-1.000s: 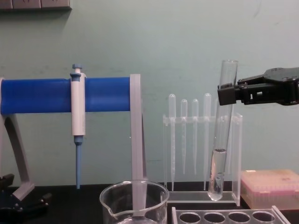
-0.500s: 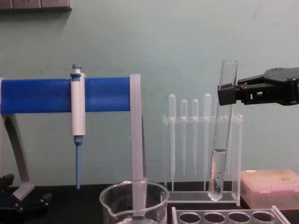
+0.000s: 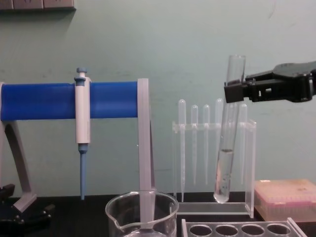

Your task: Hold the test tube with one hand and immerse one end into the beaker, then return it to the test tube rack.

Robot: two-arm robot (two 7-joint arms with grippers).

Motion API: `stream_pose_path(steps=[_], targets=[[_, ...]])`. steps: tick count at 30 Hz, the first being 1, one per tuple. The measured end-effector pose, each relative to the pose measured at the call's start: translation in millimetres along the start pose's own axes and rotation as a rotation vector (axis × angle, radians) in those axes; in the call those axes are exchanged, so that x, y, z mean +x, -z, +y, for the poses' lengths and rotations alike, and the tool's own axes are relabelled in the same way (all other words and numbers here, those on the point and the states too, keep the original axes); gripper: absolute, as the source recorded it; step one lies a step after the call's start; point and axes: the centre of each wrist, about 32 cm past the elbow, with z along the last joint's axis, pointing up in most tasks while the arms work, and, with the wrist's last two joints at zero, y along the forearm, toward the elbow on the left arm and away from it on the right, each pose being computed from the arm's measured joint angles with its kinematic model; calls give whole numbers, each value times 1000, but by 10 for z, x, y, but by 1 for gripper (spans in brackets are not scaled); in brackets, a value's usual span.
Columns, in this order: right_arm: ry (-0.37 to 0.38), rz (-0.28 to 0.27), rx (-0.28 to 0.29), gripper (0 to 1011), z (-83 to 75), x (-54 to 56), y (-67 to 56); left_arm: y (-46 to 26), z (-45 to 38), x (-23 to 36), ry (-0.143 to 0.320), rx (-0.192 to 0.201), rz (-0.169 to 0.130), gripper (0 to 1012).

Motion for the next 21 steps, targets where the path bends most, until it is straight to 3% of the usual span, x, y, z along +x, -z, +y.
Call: stream_pose_path(steps=[9, 14, 21], targets=[[-19, -32, 23, 238, 131, 28, -145, 0, 0, 0, 0, 0, 0, 1000], [-43, -45, 49, 238, 314, 60, -235, 0, 0, 0, 0, 0, 0, 1000], [-69, -52, 62, 238, 510, 91, -252, 0, 0, 0, 0, 0, 0, 1000]])
